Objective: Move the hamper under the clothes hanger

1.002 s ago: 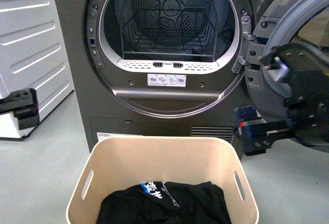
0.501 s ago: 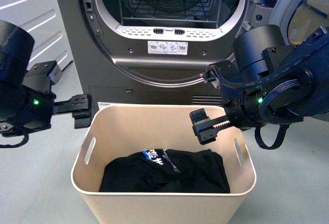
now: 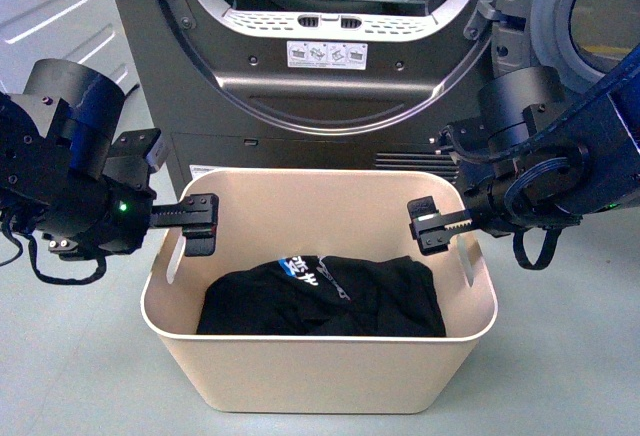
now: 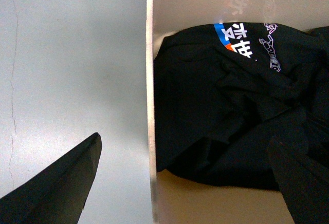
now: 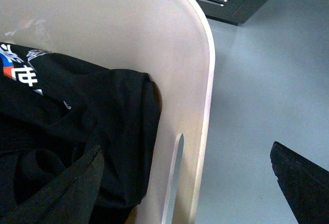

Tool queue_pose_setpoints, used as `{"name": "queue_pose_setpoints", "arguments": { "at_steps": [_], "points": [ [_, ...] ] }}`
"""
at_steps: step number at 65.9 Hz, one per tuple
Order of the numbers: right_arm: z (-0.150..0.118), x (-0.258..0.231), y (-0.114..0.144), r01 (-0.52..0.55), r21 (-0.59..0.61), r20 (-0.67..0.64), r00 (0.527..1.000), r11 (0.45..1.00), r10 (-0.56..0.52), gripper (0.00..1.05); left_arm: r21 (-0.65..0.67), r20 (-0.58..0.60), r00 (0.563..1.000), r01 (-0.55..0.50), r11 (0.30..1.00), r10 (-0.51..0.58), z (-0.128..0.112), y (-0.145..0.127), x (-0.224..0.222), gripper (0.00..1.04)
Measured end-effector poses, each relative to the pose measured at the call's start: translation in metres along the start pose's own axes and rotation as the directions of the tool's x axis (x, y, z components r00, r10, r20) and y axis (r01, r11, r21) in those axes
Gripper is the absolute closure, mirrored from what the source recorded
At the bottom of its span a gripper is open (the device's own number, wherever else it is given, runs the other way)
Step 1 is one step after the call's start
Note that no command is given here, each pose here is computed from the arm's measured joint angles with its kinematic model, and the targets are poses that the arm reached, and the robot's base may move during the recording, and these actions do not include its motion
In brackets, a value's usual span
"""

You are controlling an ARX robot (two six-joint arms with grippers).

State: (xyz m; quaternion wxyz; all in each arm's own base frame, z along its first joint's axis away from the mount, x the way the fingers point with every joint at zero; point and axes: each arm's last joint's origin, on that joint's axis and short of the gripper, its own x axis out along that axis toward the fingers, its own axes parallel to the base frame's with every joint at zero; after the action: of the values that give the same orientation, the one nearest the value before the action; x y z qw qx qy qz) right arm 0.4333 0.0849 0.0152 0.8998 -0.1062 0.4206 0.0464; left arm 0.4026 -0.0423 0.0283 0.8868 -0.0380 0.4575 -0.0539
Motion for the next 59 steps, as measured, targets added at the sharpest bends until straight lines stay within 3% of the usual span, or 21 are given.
{"name": "queue_pose_setpoints", "arguments": {
  "at_steps": [34,41,59],
  "points": [
    [-0.013,0.032,-0.015,0.029,0.042,-0.042,0.999,0.999,-0.027,0.08,0.035,-0.001,1.0,0.002,0.999,-0.002,0.002,-0.001,0.024,0.07],
    [-0.017,0.036,-0.018,0.044,0.056,-0.054,0.998,0.997,-0.041,0.16,0.046,-0.005,1.0,-0.005,0.999,0.006,0.002,-0.002,0.027,0.21],
    [-0.025,0.042,-0.019,0.045,0.086,-0.076,0.996,0.995,-0.038,0.61,0.065,-0.016,1.0,-0.016,0.998,0.018,-0.003,-0.005,0.033,0.67]
  ]
}}
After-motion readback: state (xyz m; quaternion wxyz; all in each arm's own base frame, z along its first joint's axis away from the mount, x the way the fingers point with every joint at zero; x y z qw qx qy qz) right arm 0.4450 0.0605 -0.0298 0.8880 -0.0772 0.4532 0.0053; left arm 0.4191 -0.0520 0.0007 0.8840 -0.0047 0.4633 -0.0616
